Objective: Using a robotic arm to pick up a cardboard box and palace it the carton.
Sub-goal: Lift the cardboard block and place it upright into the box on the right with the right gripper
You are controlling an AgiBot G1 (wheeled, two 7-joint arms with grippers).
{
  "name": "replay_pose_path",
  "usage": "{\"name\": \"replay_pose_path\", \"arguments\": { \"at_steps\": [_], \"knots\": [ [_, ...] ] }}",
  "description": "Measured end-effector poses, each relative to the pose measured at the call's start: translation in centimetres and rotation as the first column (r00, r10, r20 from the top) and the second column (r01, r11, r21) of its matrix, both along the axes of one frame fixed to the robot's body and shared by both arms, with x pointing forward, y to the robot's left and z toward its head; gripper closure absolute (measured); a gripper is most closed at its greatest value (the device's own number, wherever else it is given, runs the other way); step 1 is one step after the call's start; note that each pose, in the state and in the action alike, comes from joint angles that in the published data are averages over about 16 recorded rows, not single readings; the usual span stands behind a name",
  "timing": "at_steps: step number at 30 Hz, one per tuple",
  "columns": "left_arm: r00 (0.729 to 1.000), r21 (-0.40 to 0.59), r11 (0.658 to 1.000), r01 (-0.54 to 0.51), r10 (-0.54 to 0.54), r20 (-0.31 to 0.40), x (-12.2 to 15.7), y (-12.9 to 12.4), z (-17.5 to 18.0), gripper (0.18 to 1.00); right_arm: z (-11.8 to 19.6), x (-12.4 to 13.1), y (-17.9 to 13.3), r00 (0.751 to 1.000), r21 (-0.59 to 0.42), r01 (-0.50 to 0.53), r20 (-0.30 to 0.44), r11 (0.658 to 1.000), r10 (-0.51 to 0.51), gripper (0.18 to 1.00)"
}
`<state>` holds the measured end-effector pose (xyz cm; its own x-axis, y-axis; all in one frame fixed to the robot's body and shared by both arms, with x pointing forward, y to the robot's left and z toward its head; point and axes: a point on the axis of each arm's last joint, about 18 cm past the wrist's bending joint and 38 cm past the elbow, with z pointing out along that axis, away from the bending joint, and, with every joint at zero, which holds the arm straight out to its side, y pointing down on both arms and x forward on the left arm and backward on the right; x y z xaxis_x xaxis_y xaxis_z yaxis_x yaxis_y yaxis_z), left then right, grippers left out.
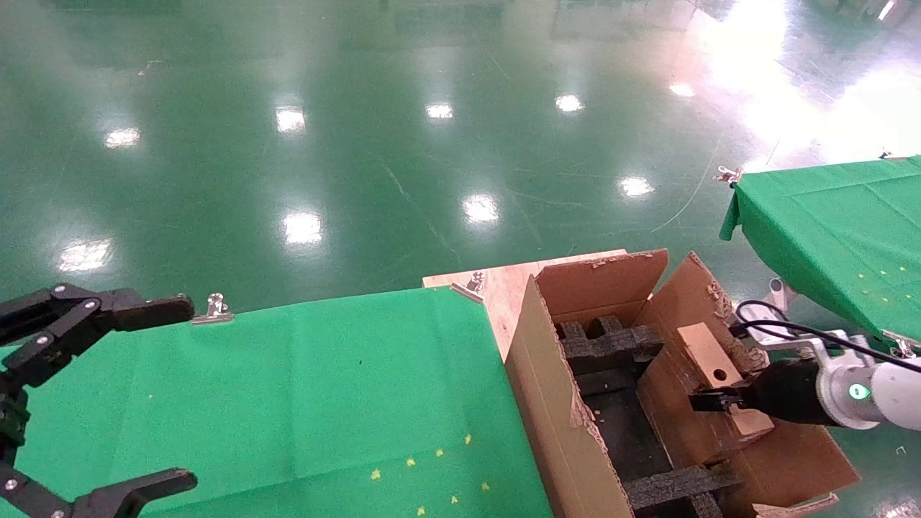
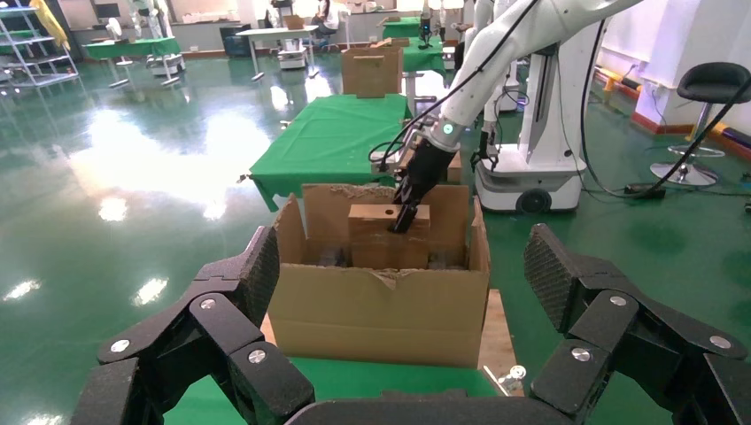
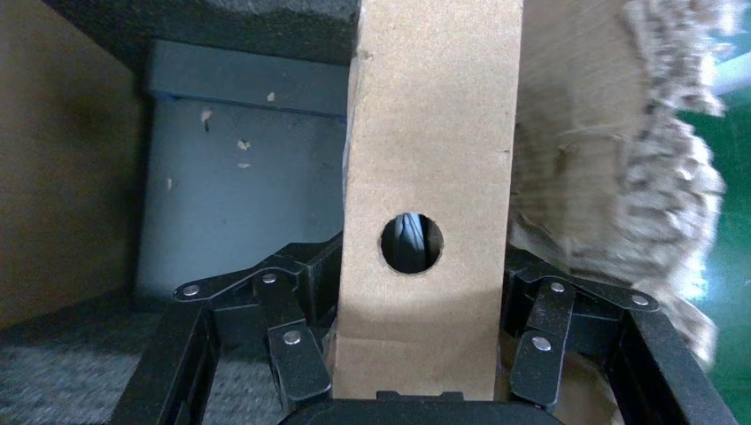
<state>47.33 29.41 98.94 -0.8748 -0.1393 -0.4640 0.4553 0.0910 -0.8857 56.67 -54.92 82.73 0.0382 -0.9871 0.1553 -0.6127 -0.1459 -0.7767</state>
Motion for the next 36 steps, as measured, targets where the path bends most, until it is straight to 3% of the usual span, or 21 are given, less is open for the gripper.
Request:
{"name": "replay_pose_path", "arguments": {
  "at_steps": [19,36],
  "knots": [
    [1.000,0.000,1.000,0.000,0.000,0.000,0.0,0.0,0.0,0.184,-3.3,2.7,0.5,0.999,-0.012,0.004,-0.044,1.000,-0.004,0.892],
    [1.000,-0.001,1.000,0.000,0.000,0.000,0.0,0.0,0.0,0.184,-3.5,3.0,0.7,0.999,-0.008,0.001,-0.048,1.000,-0.002,0.856]
  ]
}}
